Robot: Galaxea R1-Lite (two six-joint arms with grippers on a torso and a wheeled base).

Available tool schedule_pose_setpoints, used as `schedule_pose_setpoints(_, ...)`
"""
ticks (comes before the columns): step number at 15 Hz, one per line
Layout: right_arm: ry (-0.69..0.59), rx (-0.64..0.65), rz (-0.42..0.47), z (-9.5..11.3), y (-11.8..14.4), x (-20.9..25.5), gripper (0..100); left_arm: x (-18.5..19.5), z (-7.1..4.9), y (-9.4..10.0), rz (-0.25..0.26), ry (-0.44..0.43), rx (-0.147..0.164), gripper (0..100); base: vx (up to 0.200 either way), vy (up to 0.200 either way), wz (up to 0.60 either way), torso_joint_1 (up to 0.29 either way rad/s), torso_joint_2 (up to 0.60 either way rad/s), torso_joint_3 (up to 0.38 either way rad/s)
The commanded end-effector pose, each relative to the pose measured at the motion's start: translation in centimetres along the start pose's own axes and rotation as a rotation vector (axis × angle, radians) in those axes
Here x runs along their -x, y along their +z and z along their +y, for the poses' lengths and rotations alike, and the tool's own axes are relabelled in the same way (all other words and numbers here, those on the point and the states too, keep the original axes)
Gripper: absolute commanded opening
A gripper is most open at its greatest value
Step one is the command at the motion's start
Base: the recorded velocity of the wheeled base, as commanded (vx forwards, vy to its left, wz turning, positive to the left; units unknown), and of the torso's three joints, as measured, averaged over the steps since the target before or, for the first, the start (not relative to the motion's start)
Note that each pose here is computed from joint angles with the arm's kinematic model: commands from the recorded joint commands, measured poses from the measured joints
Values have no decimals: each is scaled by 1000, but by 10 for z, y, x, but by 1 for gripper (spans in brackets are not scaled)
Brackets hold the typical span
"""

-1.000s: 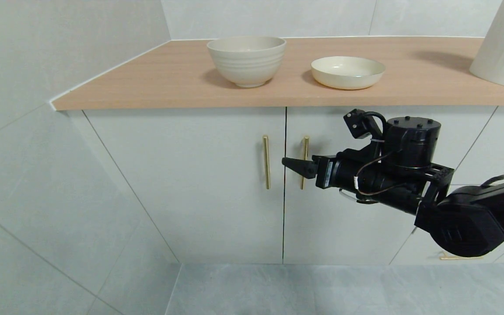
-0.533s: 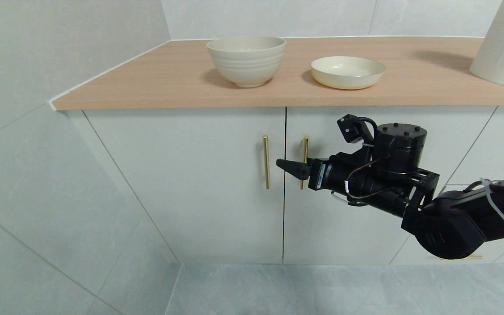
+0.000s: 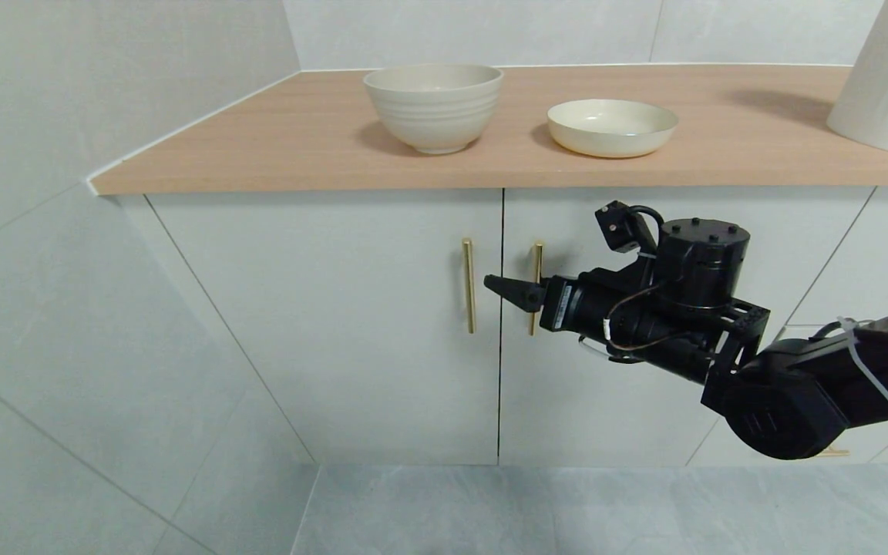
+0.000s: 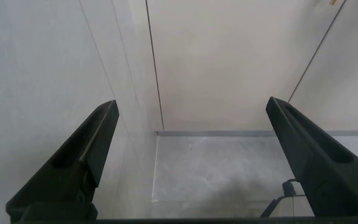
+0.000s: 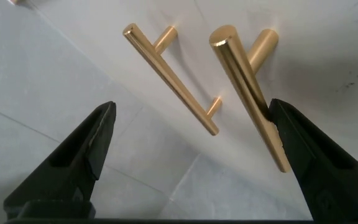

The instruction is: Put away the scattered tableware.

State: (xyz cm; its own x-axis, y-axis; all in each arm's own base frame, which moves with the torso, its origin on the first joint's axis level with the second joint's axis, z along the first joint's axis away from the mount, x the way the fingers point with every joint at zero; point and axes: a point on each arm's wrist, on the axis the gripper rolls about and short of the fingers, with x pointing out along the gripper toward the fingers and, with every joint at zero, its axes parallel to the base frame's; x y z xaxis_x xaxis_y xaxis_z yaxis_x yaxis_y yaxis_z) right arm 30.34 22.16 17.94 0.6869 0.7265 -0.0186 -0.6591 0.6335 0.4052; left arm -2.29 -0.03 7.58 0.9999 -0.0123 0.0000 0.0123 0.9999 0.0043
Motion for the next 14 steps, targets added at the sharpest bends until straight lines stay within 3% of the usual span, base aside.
schedule_pose_setpoints(1, 20, -5, 7, 5, 0, 1, 100, 0, 0, 0, 2, 2, 0, 100, 0, 0, 0, 0, 0, 0)
schedule_pose_setpoints(6, 79, -4, 33, 14, 3, 15, 100, 0, 0, 0, 2, 0, 0, 100, 0, 0, 0, 0, 0, 0)
schedule_pose_setpoints(11, 214, -37, 201, 30, 10, 61, 100, 0, 0, 0, 2, 0, 0, 100, 0, 0, 0, 0, 0, 0)
schedule_pose_setpoints(14, 222, -45, 228, 31, 5, 75, 100, 0, 0, 0, 2, 0, 0, 100, 0, 0, 0, 0, 0, 0)
